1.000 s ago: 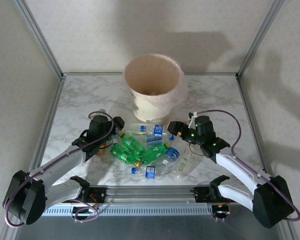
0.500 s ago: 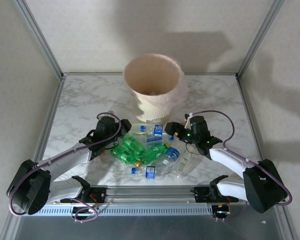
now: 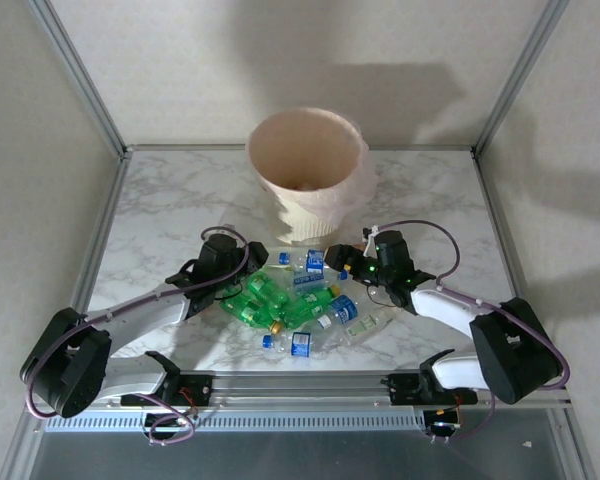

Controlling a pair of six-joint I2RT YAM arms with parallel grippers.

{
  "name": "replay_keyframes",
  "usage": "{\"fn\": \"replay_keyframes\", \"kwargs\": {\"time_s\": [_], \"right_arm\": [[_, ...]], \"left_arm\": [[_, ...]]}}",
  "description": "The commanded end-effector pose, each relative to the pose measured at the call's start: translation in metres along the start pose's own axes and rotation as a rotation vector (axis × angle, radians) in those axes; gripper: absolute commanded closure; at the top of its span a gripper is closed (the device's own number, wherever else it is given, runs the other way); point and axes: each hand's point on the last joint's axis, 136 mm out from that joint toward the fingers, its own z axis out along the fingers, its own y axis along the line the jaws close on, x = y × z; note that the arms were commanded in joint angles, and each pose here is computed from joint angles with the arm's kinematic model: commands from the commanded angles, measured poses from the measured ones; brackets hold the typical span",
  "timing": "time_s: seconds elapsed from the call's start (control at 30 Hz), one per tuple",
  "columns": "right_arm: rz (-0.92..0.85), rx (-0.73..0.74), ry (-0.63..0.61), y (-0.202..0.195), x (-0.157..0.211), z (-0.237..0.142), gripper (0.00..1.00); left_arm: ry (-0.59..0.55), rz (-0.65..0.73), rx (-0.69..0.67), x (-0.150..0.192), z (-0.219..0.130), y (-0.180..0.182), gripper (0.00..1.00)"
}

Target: Put the plastic bottles in the bin

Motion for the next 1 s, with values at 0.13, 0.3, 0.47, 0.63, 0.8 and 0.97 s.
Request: {"fn": "replay_keyframes", "kwargs": {"time_s": [0.13, 0.3, 0.47, 0.63, 0.8, 0.97], "right_arm": [[-0.005, -0.015, 0.031, 0.001, 0.003, 0.007, 0.17], [-0.014, -0.036, 0.038, 0.005, 0.002, 0.009, 0.16], [-0.025, -0.060, 0.030, 0.011, 0.000, 0.008, 0.16], [-0.023, -0.068, 0.038, 0.011, 0.002, 0.009, 0.21], [-0.023, -0.068, 0.030, 0.012, 0.002, 0.006, 0.30], [-0.023, -0.066, 0.018, 0.013, 0.000, 0.001, 0.32]], "left_arm": [[-0.001, -0.001, 0.040, -0.002, 0.001, -0.015, 0.51], [0.005, -0.004, 0.041, -0.001, 0.003, -0.016, 0.51], [0.008, -0.003, 0.045, -0.001, 0.004, -0.019, 0.51], [0.007, -0.004, 0.047, -0.001, 0.004, -0.020, 0.51], [0.003, 0.000, 0.043, -0.002, 0.003, -0.020, 0.51], [-0.002, 0.002, 0.041, -0.004, 0.002, -0.021, 0.50]]}}
